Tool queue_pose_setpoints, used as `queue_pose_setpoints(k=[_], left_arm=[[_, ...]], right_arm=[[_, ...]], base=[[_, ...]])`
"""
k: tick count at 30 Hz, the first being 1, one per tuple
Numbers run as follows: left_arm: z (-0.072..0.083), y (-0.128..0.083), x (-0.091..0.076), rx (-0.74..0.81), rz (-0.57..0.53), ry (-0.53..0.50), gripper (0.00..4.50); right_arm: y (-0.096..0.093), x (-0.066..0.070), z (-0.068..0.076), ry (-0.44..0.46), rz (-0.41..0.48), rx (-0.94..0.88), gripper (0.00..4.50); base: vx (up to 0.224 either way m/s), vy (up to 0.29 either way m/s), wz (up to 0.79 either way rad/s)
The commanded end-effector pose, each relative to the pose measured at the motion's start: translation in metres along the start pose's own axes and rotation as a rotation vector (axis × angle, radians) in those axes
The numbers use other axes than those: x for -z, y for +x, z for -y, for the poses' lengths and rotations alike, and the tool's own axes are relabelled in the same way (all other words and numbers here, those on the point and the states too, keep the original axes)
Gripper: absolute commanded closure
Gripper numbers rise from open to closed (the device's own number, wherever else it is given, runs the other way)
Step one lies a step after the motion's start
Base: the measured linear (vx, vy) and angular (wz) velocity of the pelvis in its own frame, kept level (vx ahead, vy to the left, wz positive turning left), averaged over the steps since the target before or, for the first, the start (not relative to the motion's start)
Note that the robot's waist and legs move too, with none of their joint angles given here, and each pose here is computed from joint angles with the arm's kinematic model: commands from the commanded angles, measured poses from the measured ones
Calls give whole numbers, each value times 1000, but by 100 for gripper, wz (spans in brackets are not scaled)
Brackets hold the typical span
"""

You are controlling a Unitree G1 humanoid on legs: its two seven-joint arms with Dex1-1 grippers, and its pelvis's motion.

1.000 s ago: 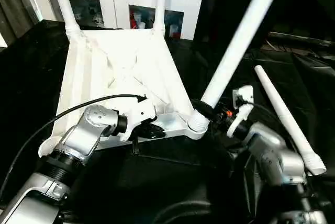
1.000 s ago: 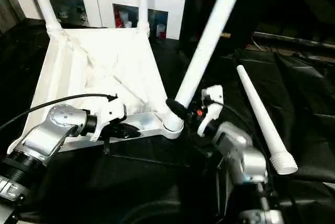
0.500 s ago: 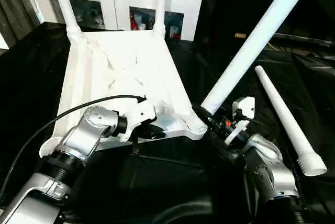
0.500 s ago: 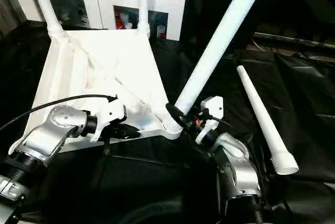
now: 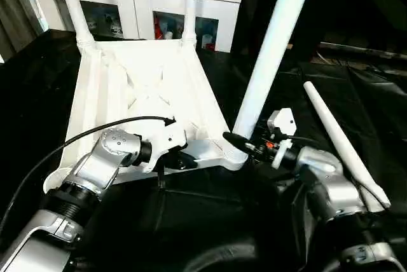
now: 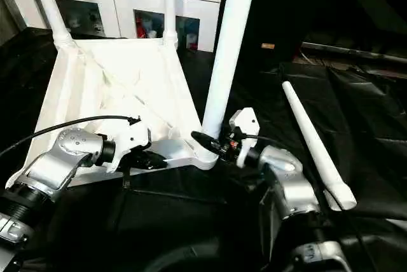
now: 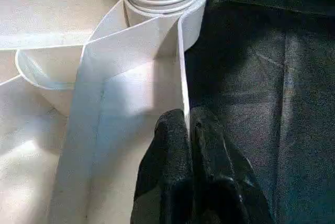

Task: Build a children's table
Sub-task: Insert table leg to table base, then rotate leg to tighten

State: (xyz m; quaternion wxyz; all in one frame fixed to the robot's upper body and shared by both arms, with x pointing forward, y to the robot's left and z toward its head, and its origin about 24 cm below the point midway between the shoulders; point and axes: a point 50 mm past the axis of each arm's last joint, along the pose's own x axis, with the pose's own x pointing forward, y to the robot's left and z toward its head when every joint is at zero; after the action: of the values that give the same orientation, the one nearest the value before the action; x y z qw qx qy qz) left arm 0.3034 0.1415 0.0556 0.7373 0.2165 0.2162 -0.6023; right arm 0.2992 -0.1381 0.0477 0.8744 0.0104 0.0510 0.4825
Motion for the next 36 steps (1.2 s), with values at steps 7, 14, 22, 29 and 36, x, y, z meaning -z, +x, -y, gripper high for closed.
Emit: queue_pose_setpoints(k=[7, 14, 22, 29, 36], left_arm=[[-3, -5, -21, 81, 74, 83, 450], [0, -7, -20, 170, 64, 79, 450], [-21, 4, -26, -71, 34, 11, 450], [-37, 25, -37, -279, 25, -113, 450], [-30, 53, -43, -347, -21, -178, 450]], right_arm=[[-17, 46, -12, 165, -204, -107, 263], [-19, 44, -9, 168, -212, -141, 263], [-14, 53, 4, 171, -201, 148, 263], [-1, 69, 3, 243, -238, 468, 263], [25, 71, 5, 350, -260, 758, 263]], base=[[0, 0, 0], [0, 0, 0], [0, 0, 0], [0, 0, 0], [0, 0, 0]])
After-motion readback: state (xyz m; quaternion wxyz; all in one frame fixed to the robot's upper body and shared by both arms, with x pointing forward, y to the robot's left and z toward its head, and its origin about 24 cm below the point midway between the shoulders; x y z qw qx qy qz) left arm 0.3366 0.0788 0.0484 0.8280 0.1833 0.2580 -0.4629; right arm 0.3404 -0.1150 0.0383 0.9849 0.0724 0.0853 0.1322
